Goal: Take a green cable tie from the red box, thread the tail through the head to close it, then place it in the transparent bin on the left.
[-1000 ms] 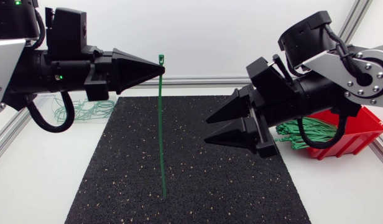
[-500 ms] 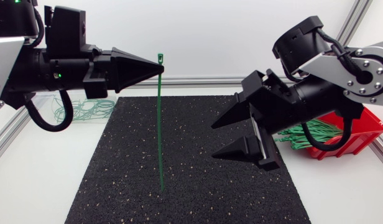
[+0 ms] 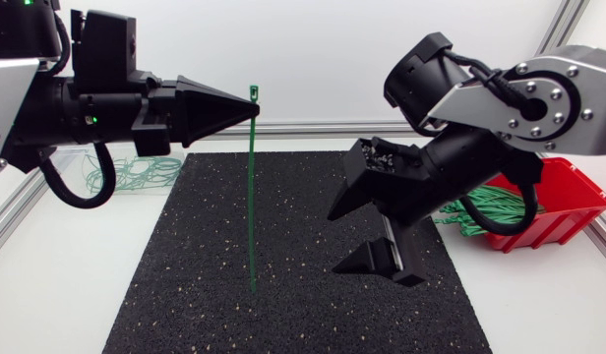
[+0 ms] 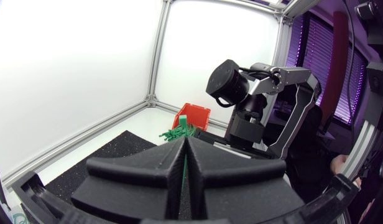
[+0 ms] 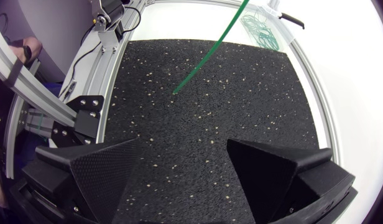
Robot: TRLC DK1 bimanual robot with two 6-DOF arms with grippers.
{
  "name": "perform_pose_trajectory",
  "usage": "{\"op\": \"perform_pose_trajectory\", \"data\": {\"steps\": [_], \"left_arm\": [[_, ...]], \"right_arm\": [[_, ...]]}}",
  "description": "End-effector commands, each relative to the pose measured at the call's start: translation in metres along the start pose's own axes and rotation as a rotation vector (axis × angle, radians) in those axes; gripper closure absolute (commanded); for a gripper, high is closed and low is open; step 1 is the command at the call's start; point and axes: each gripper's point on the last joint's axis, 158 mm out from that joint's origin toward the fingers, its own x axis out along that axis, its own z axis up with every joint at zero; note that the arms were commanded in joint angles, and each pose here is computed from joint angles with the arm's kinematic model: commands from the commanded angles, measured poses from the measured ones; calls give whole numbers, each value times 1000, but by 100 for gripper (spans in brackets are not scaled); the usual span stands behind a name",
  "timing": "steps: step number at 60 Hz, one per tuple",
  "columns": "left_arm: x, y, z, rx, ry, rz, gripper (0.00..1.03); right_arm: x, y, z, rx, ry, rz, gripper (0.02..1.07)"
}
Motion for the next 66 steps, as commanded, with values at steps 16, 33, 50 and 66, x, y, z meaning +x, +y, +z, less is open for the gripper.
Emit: {"op": "perform_pose_trajectory", "data": {"steps": [16,33,50,66], "left_arm": [[0,-3,7,-21,17,-16,100],[-3,-8,-3,-89,52,-52,100],[-11,-3,-3,-124,42,-71,100],[-14,-4,-3,-179,39,-125,100]], "right_arm": [[19,-19,-20,-247,99,-171,6],[22,-50,1,-533,202,-531,6],[25,-41,29,-756,185,-591,6],[41,-13,20,-1025,172,-562,6]]}}
